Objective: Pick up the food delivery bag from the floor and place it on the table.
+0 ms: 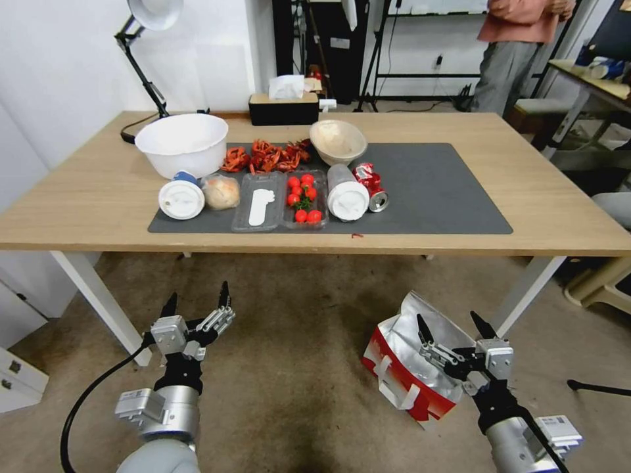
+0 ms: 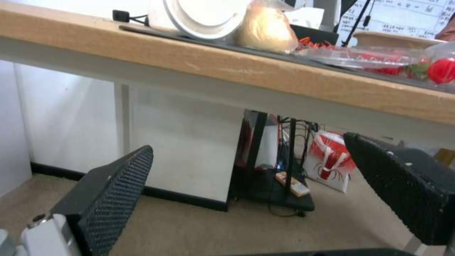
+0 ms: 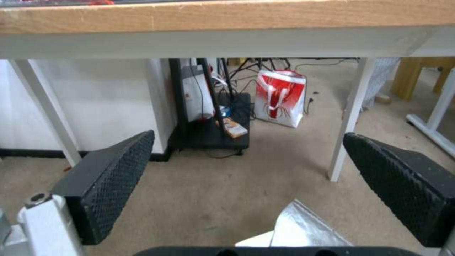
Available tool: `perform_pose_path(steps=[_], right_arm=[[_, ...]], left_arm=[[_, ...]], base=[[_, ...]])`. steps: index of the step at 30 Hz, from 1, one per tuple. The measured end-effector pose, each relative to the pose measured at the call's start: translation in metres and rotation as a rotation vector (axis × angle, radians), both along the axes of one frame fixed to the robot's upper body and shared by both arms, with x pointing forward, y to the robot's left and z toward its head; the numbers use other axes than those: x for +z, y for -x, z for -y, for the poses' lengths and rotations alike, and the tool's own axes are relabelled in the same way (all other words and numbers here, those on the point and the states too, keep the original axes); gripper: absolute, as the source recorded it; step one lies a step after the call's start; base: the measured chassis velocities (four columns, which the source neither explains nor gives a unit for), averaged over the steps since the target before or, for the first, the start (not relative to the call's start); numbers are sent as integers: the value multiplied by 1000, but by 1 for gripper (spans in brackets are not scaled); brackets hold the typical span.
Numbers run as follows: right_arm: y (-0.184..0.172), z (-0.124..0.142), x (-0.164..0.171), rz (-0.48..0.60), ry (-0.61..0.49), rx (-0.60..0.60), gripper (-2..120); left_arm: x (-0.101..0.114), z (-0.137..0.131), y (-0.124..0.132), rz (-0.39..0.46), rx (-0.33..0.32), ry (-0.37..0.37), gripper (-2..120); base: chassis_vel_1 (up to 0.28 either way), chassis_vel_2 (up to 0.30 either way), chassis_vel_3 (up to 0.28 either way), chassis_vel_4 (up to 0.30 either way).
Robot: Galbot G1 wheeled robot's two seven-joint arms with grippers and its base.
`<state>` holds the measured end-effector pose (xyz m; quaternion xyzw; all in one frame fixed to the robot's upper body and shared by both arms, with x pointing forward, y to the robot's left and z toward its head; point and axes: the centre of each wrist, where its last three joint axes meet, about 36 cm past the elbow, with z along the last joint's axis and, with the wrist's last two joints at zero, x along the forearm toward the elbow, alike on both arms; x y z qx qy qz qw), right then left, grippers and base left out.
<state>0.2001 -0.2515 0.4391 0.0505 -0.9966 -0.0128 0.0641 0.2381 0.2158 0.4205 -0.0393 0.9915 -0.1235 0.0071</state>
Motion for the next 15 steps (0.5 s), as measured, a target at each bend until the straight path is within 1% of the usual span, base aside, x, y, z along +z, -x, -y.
perform_pose_path(steps=[15], right_arm=[[-1,0,-1,0,0,1,100]], left_arm=[[0,-1,-2,5,-2,-7,100]], base=[[0,0,0,0]])
